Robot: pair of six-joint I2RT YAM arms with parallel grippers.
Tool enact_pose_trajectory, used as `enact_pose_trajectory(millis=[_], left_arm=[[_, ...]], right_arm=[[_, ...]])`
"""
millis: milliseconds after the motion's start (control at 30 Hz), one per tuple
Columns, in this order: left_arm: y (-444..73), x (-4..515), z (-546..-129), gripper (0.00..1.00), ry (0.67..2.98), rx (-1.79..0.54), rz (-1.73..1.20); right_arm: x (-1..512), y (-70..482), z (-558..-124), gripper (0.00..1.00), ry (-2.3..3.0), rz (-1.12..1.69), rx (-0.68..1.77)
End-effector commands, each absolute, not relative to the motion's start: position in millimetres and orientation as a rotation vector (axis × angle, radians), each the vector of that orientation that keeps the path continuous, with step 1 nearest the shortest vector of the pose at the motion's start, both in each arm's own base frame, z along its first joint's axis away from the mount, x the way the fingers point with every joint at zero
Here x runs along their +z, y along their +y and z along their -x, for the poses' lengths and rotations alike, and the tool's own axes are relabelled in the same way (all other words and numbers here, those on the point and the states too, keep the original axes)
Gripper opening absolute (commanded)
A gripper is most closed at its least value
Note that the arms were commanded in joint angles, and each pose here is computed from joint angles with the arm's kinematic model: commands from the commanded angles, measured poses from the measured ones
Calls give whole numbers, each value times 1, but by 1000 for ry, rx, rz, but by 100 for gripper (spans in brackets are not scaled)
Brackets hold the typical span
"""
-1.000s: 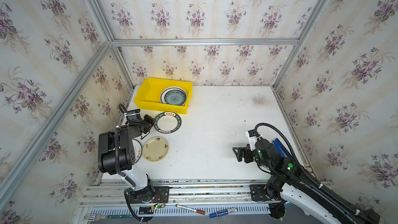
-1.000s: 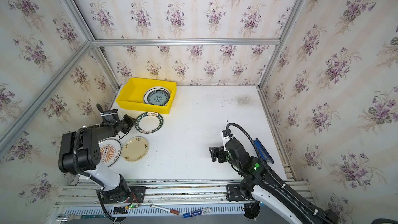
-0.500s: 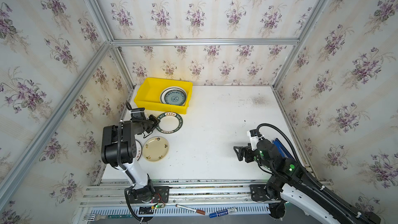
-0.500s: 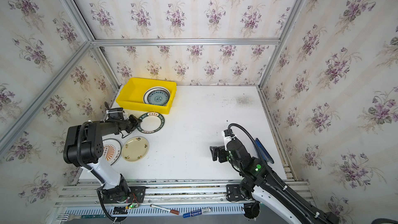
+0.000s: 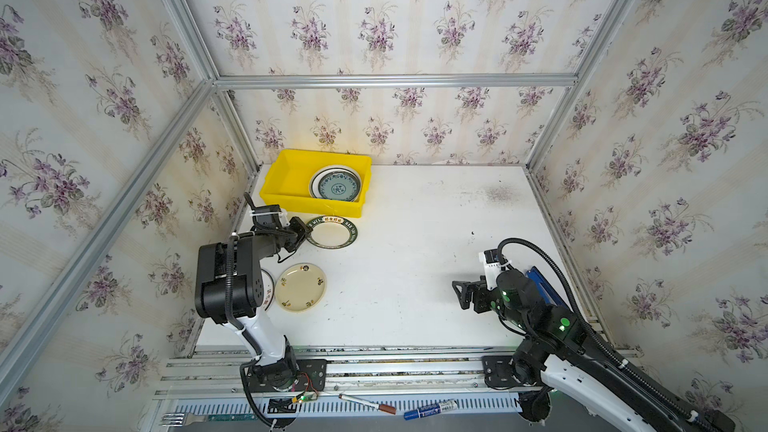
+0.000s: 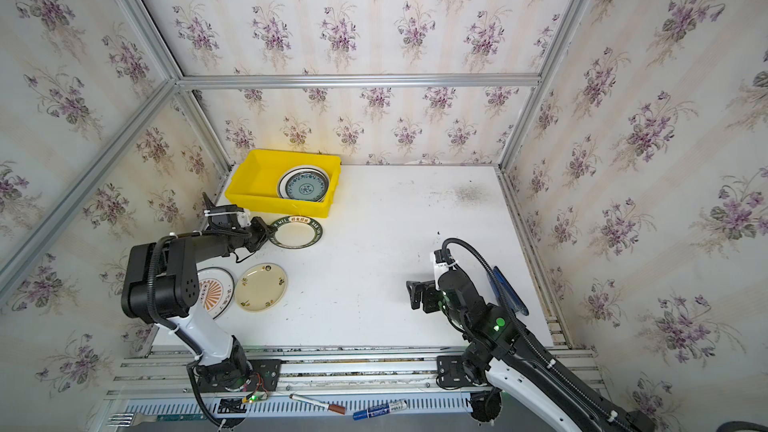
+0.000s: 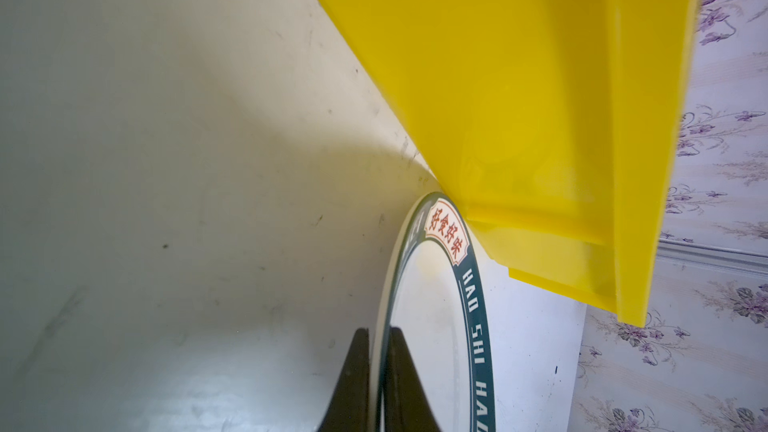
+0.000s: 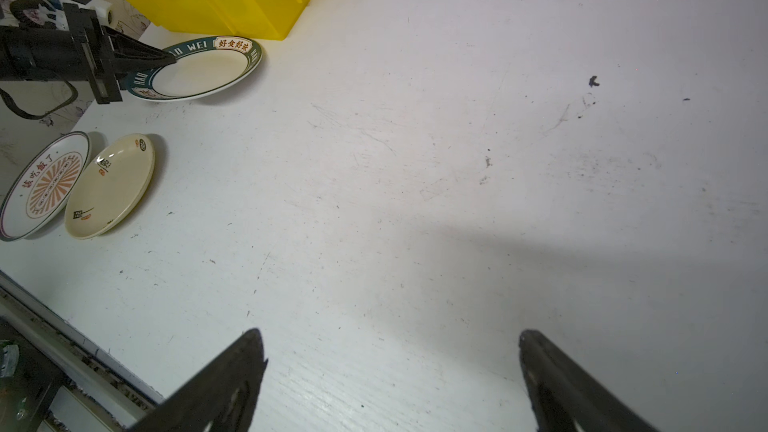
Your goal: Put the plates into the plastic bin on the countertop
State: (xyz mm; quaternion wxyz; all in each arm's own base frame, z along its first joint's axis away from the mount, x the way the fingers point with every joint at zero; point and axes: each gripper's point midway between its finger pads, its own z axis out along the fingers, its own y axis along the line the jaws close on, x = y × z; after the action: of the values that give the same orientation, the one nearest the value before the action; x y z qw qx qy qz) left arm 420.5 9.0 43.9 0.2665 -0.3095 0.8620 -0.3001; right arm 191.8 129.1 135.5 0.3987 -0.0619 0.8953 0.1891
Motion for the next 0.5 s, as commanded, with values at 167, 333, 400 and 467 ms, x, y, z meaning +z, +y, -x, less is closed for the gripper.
enact_pose_trajectory(millis=[167,333,400,467], left_arm=[[0,54,-408,0,2354,-813,802],[-10,69,-401,0,2347,-801,753],[-14,76,-398,0,2334,-802,742],[-18,83,-395,0,2322,-804,729]], right_arm=[[145,130,-197,98,2235,119,490],[150,137,-198,98,2226,120,538],[153,143,-197,98,2213,137,583],[156,149,-196,98,2198,151,624]])
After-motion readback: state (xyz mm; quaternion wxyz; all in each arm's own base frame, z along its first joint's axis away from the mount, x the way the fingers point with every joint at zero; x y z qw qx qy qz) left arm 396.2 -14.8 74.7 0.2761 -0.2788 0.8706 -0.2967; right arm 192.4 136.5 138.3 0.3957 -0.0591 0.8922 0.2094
